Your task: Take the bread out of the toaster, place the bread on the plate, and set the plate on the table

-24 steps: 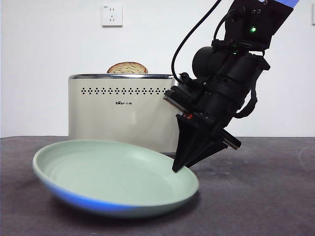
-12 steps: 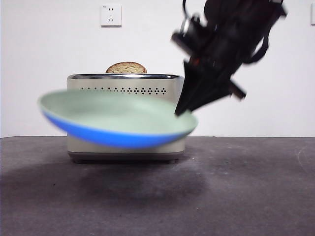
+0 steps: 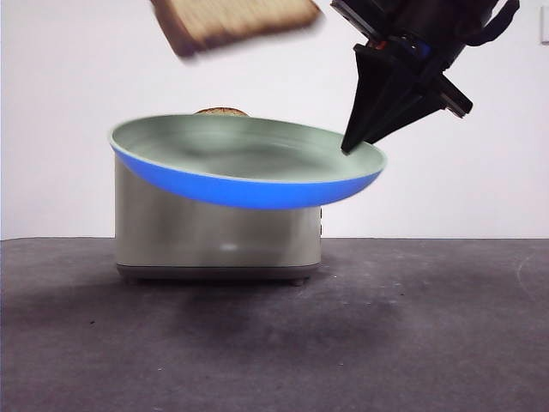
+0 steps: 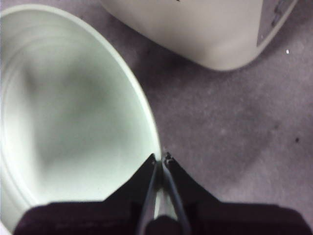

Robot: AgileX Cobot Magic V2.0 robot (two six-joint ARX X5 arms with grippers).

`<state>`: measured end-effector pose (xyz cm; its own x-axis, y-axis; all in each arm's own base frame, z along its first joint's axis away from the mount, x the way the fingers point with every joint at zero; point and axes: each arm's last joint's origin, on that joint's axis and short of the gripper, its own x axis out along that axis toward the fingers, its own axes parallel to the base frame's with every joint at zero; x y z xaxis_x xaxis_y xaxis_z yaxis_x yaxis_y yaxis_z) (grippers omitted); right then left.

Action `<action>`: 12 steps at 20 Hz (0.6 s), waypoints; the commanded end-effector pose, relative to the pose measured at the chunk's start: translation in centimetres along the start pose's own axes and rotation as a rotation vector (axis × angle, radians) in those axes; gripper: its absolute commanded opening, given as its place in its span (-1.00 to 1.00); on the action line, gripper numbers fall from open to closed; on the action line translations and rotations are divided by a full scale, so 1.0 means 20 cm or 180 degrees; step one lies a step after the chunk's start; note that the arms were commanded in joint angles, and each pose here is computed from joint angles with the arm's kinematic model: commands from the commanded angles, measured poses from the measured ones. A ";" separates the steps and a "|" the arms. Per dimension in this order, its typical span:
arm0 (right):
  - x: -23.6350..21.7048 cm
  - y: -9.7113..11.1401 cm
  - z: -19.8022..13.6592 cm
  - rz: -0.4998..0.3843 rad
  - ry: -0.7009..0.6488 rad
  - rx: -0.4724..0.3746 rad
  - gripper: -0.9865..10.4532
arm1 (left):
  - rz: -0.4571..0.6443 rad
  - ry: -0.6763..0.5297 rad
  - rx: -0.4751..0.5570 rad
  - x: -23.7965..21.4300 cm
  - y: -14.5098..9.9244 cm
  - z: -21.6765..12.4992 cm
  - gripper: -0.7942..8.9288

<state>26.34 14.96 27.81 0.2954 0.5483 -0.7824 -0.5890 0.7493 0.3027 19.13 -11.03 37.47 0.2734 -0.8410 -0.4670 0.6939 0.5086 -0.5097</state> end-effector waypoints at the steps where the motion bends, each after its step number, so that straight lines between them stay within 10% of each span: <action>1: -0.01 -0.02 -0.01 -0.0008 0.0051 0.0057 -0.85 | -0.0126 0.0244 -0.0031 0.13 0.10 0.01 -0.85; 12: -0.07 -0.03 -0.03 -0.0031 0.0048 0.0053 -0.85 | -0.0223 0.0893 -0.0470 0.56 0.41 -0.04 -0.85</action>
<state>26.02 13.51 28.07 0.2815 0.5191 -0.8071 -0.5691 0.7675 0.2952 27.29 -16.06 27.72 0.0268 -0.8025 -0.5960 0.5856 0.4958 -0.6412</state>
